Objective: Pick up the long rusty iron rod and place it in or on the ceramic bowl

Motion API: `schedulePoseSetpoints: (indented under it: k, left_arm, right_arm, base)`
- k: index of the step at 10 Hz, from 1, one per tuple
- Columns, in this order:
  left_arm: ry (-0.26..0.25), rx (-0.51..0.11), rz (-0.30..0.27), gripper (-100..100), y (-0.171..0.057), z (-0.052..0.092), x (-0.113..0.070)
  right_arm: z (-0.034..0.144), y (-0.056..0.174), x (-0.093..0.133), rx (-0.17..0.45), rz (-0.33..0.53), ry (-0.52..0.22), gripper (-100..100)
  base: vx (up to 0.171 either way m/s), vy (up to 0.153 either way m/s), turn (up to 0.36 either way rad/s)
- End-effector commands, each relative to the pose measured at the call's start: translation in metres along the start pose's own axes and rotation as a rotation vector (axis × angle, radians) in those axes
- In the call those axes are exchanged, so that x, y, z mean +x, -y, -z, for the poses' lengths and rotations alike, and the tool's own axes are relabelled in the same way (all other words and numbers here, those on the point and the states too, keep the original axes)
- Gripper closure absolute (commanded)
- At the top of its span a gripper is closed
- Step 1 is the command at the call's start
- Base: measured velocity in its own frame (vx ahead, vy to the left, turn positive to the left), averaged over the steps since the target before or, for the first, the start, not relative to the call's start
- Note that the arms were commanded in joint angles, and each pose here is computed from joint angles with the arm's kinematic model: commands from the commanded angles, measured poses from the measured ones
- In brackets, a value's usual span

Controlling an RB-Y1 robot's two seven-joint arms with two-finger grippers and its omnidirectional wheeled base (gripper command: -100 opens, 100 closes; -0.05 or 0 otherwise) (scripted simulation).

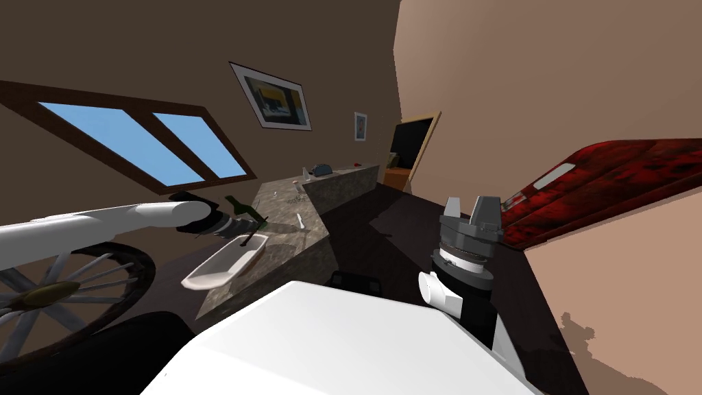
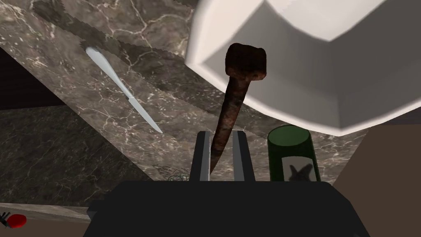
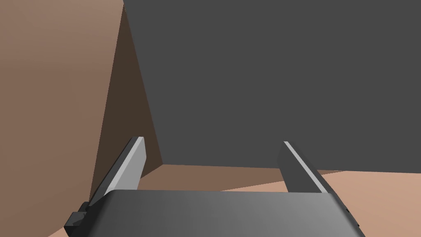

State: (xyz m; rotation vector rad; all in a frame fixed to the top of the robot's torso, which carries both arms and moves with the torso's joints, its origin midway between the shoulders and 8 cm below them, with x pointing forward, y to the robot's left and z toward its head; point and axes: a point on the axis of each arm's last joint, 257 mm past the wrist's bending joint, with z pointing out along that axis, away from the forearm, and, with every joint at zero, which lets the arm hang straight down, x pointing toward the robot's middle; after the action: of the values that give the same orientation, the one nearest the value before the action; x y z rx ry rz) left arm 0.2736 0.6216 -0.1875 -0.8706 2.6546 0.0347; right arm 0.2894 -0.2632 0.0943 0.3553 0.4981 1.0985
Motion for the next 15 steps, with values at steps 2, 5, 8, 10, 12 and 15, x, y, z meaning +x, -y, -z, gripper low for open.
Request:
schedulePoseSetpoints:
  k: [2, 5, 8, 10, 12, 15]
  left_arm:
    - [-0.052, -0.022, 0.014, 100, 0.003, 0.005, 0.004]
    - [-0.109, -0.044, 0.024, 100, 0.008, 0.009, 0.008]
    - [-0.169, -0.067, 0.032, 100, 0.015, 0.013, 0.015]
    - [-0.171, -0.067, 0.031, 100, 0.016, 0.013, 0.015]
    - [-0.175, -0.069, 0.032, -100, 0.016, 0.013, 0.015]
    - [-0.175, -0.069, 0.032, -100, 0.016, 0.013, 0.015]
  right_arm:
    - [0.000, 0.000, 0.000, 0.000, 0.000, 0.000, 0]
    - [0.000, 0.000, 0.000, 0.000, 0.000, 0.000, 0]
    - [0.000, 0.000, 0.000, 0.000, 0.000, 0.000, 0]
    - [0.000, 0.000, 0.000, 0.000, 0.000, 0.000, 0]
    - [0.000, 0.000, 0.000, 0.000, 0.000, 0.000, 0]
    - [0.000, 0.000, 0.000, 0.000, 0.000, 0.000, 0]
  base:
    - [-0.024, 0.065, 0.115]
    - [-0.022, 0.070, 0.100]
    - [-0.021, 0.032, 0.053]
    - [-0.017, 0.017, 0.036]
    - [0.000, 0.000, 0.000]
    - [0.000, 0.000, 0.000]
